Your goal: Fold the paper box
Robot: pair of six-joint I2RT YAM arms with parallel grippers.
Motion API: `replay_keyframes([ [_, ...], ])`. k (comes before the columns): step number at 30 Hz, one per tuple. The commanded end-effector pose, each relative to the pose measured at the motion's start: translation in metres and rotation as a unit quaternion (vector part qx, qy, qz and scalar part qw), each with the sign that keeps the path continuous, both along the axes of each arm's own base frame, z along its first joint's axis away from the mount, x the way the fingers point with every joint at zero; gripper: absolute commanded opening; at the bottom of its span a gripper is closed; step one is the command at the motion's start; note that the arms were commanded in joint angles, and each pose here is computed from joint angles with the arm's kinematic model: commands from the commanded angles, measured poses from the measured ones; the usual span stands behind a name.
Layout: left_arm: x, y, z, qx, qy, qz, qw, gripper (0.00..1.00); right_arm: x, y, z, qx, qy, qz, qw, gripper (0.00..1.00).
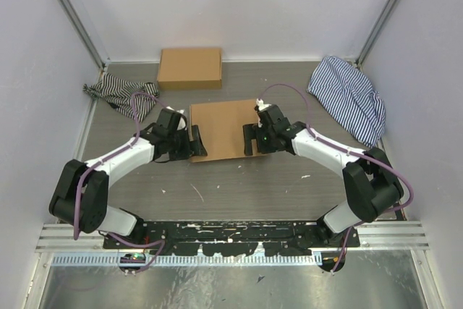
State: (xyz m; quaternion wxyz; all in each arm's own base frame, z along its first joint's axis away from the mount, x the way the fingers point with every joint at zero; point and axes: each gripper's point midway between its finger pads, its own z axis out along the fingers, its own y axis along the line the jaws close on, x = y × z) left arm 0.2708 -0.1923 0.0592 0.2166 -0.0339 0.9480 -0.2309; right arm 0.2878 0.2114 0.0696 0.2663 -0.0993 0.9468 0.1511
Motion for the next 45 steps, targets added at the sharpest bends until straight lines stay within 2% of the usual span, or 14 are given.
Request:
replay_keyframes([
  [1,0.002,-0.008,0.011,-0.016,-0.012,-0.007,1.000,0.84,0.002,0.015,0.014,0.024,-0.014,0.023,0.999,0.95],
  [13,-0.010,-0.016,0.022,-0.042,0.001,-0.014,0.999,0.83,-0.006,0.016,0.018,0.029,-0.005,0.023,0.999,0.91],
  [31,-0.024,-0.024,0.031,-0.069,0.026,-0.022,0.997,0.79,-0.016,0.015,0.037,0.037,0.010,0.022,0.999,0.76],
  [45,-0.030,-0.024,0.047,-0.074,0.032,-0.026,0.996,0.77,-0.015,0.016,0.055,0.049,0.002,0.015,0.999,0.73],
])
